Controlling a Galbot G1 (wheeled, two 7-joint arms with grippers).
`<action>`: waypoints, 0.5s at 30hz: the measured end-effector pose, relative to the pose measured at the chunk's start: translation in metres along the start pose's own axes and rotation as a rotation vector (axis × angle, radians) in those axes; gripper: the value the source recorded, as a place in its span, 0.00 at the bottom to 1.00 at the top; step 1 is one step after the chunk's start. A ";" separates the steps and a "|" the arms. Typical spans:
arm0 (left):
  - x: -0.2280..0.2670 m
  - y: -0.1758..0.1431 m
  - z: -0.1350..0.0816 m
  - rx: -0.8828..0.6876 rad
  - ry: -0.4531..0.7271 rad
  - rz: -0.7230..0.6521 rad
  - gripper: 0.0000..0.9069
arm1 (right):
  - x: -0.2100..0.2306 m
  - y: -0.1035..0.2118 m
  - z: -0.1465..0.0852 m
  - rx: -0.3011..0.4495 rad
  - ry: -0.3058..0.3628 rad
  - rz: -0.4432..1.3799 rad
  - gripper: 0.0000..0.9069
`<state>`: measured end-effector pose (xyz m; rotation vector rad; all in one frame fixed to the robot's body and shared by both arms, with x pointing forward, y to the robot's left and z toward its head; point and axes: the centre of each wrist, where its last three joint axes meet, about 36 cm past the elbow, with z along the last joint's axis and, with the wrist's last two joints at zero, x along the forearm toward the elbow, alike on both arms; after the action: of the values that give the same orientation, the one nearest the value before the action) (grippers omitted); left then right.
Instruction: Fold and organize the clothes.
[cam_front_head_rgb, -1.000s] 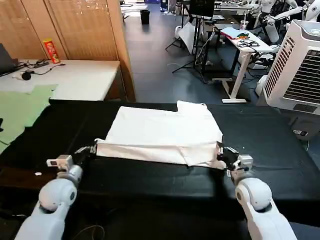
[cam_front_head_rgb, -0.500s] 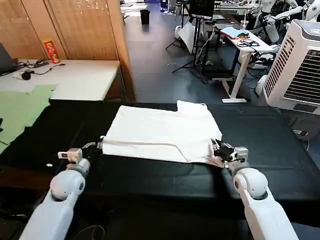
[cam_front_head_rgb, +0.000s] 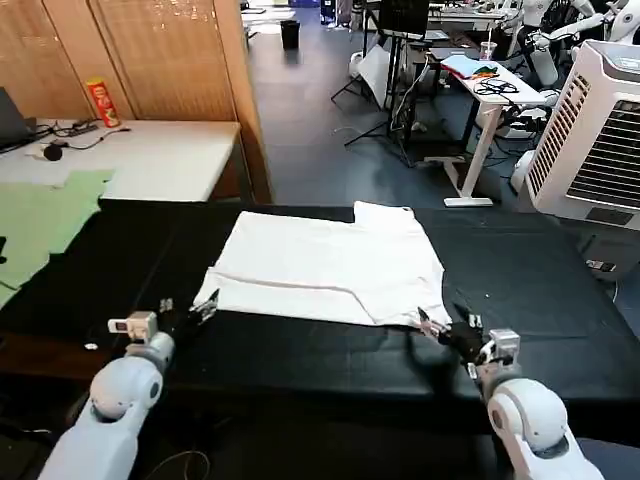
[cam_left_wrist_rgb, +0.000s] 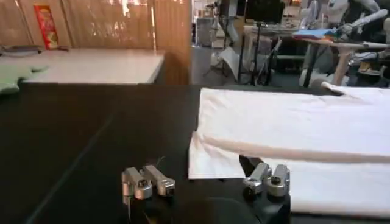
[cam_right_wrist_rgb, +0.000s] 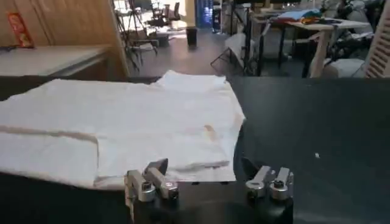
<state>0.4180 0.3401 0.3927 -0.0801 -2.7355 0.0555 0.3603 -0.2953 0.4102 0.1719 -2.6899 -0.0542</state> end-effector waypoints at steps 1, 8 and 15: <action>0.000 0.001 0.001 0.003 0.004 -0.001 0.90 | 0.000 0.000 0.001 -0.001 0.001 0.000 0.49; -0.002 0.004 0.006 0.022 0.024 0.007 0.11 | -0.001 0.003 0.005 -0.010 0.009 -0.001 0.11; -0.005 0.004 0.008 0.028 0.033 0.012 0.00 | 0.000 0.005 0.004 -0.040 0.033 0.014 0.08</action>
<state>0.4195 0.3438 0.3837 -0.0889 -2.7006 0.0954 0.3582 -0.2905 0.4067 0.1402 -2.6547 -0.1002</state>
